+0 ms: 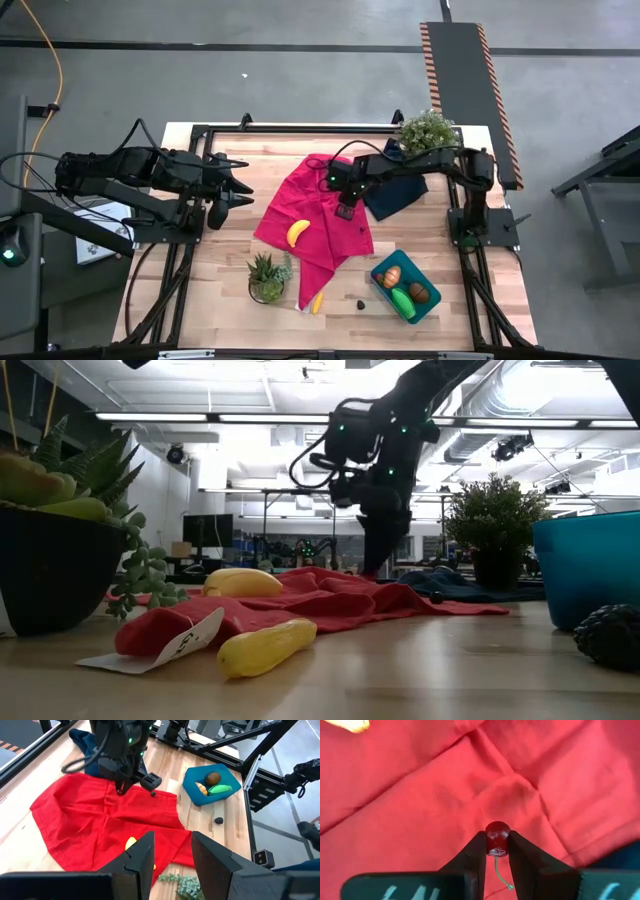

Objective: Pick and placing Produce into tupperware
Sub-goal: Put the red cherry into the blue bin

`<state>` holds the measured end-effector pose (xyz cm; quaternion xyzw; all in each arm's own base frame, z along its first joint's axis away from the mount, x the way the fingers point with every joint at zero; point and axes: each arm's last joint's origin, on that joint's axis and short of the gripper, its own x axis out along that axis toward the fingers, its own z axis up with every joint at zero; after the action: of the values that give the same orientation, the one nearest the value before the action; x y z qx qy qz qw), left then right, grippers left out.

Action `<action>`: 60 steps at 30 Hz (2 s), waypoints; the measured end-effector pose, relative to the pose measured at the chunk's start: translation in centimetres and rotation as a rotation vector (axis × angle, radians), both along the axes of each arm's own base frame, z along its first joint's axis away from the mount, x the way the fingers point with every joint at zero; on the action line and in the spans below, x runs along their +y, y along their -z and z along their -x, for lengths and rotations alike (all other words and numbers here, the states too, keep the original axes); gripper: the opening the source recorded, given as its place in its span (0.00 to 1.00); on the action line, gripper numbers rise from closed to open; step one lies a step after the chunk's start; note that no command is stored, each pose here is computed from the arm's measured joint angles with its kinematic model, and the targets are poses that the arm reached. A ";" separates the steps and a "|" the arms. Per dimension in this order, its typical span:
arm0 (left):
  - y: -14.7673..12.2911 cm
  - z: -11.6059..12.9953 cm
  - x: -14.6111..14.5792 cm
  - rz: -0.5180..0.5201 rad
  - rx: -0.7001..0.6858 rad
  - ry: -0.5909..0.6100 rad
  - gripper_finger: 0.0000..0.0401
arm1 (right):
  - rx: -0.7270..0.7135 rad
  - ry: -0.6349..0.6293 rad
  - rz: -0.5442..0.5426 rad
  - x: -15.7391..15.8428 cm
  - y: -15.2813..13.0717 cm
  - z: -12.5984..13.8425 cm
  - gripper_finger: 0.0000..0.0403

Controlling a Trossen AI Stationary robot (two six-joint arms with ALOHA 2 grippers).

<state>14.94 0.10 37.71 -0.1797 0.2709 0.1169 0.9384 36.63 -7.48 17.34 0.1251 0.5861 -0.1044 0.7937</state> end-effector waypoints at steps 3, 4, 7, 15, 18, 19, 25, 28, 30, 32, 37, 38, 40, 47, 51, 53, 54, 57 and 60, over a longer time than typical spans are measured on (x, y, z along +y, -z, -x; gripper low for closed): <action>0.0 0.0 0.0 0.000 0.000 0.000 0.29 | -0.017 0.015 0.001 0.2 -1.1 0.3 0.13; 0.0 0.0 0.0 0.000 0.000 0.001 0.29 | -0.014 0.020 -0.005 0.4 -1.3 0.5 0.13; 0.0 0.0 0.0 -0.001 0.003 0.001 0.29 | -0.019 0.027 -0.034 0.8 -2.2 0.9 0.13; 0.0 0.0 0.0 0.002 0.004 0.017 0.29 | -0.027 0.032 -0.078 3.0 -5.0 2.3 0.13; 0.0 0.0 0.0 0.003 0.004 0.016 0.29 | -0.024 0.034 -0.089 4.1 -6.1 3.0 0.13; 0.0 0.0 0.0 0.003 0.004 0.017 0.29 | -0.025 0.033 -0.092 4.5 -6.4 3.2 0.13; 0.0 0.0 0.0 0.003 0.004 0.017 0.29 | -0.046 0.051 -0.120 6.8 -8.3 4.3 0.13; 0.0 0.0 0.0 0.003 0.004 0.017 0.29 | -0.069 0.058 -0.137 7.9 -9.1 4.7 0.13; 0.0 0.0 -0.1 0.004 0.004 0.018 0.29 | -0.080 0.072 -0.151 8.6 -9.5 5.0 0.13; 0.0 0.0 -0.1 0.007 0.003 0.022 0.29 | -0.095 0.083 -0.166 9.3 -10.1 5.3 0.13; 0.0 0.0 -0.1 0.017 0.002 0.035 0.29 | -0.119 0.092 -0.196 10.9 -11.2 6.3 0.13; 0.0 0.0 -0.1 0.018 0.002 0.038 0.29 | -0.124 0.095 -0.202 11.2 -11.5 6.5 0.13; 0.0 0.0 -0.1 0.019 0.001 0.038 0.29 | -0.140 0.102 -0.218 11.7 -12.1 7.0 0.13; 0.0 0.0 -0.1 0.022 -0.002 0.038 0.29 | -0.216 0.098 -0.256 12.8 -14.5 9.0 0.13; 0.0 0.0 -0.1 0.028 -0.005 0.034 0.29 | -0.254 0.091 -0.277 13.2 -15.8 10.4 0.13; 0.0 -0.1 -0.1 0.037 -0.006 0.028 0.29 | -0.268 0.091 -0.286 13.3 -16.5 11.2 0.13; 0.0 -0.1 -0.1 0.042 -0.008 0.024 0.29 | -0.274 0.094 -0.293 13.3 -16.8 11.6 0.13; 0.0 -0.1 -0.1 0.060 -0.010 0.013 0.29 | -0.311 0.078 -0.309 13.5 -17.8 12.9 0.13; 0.0 -0.1 -0.1 0.083 -0.013 -0.003 0.29 | -0.344 0.054 -0.322 13.6 -18.8 14.2 0.13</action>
<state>15.01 -0.02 37.75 -0.2198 0.2693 0.1059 0.9316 22.42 6.12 36.16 0.2817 0.4476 -0.0076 0.8487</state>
